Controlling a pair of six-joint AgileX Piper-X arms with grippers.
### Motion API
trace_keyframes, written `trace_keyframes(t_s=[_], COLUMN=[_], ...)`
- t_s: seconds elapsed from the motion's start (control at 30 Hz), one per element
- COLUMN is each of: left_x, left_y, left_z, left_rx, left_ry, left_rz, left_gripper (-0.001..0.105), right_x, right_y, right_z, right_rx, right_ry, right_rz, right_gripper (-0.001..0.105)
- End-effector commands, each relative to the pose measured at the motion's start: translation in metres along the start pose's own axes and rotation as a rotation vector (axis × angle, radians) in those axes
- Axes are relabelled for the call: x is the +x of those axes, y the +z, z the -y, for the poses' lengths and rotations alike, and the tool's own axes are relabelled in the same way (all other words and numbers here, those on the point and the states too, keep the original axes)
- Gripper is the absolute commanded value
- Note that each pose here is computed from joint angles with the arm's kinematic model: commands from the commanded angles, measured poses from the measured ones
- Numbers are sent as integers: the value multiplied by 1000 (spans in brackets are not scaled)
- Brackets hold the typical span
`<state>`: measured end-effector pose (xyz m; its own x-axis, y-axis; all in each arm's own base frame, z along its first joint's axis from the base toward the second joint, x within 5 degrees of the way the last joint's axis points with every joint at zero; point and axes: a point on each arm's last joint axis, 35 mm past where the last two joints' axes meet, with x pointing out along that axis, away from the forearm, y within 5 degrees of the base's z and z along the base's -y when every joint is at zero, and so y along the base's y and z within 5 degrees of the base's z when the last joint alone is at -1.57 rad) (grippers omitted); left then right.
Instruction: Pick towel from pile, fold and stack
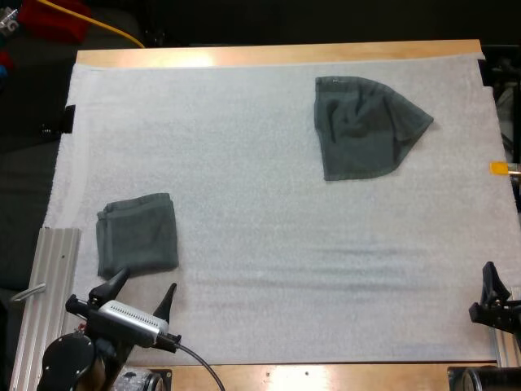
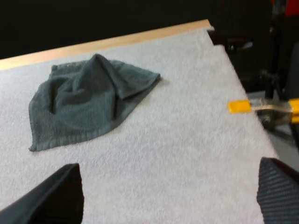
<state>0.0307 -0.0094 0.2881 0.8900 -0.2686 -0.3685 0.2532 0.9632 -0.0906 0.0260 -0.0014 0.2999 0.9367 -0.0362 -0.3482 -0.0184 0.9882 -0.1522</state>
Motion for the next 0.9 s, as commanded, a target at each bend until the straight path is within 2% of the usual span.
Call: trace_keyframes(t_s=[0.0,0.17,0.37,0.87], left_x=[4,4,2,2], left_y=[1,1,1,1], left_z=[-1,-1,-1,-1], left_rx=[-3,-7,-50,-49], left_ry=[9,9,10,10], left_rz=[-5,-5,-17,-11], left_gripper=[67,67,67,67], right_x=[4,6,6,7], right_y=[0,-3,-6,-6], right_z=[0,-1,-1,-1], right_rx=[16,17,19,19], right_ry=[1,3,6,6], right_rz=[-11,-25,-52,-51], right_gripper=[74,74,74,74])
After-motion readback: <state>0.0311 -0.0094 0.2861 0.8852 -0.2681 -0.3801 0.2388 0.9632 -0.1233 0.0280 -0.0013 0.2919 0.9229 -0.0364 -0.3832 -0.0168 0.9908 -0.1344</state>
